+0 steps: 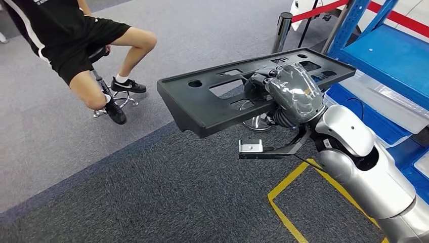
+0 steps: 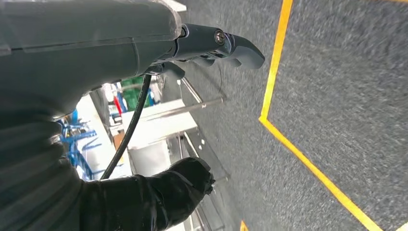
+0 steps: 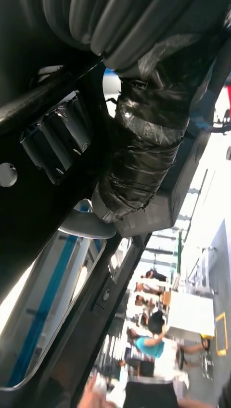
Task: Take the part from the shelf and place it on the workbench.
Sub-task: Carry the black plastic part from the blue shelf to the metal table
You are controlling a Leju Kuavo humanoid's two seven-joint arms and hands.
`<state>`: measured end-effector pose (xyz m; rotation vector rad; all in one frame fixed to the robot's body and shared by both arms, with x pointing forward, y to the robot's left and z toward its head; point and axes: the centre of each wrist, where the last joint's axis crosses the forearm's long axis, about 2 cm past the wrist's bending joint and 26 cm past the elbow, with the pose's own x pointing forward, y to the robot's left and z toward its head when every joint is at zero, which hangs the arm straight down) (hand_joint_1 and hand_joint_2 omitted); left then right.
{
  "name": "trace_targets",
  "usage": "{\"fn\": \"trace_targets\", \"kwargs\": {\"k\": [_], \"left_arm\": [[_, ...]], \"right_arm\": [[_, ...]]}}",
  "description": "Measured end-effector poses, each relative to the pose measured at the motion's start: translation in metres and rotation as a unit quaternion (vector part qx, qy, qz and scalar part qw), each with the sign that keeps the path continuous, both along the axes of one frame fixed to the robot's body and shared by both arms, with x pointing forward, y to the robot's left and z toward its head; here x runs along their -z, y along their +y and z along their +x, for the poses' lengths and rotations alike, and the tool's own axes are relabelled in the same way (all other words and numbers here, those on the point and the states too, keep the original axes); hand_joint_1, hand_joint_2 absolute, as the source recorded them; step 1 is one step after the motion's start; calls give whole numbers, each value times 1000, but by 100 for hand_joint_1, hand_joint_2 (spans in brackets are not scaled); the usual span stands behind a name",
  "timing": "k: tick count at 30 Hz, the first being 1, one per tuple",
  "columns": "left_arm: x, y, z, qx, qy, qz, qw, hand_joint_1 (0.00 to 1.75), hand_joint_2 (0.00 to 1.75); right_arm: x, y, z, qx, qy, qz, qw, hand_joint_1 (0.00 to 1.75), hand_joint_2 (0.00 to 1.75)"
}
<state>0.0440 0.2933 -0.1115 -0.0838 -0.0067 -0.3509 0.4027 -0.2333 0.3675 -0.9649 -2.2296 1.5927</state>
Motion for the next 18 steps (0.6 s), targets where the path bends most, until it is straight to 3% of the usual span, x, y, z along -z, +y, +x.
{"fn": "trace_targets", "kwargs": {"k": [18], "left_arm": [[0, -6, -3, -7, 3, -6, 1000, 0, 175]], "right_arm": [[0, 5, 1, -5, 0, -10, 1000, 175, 175]]}}
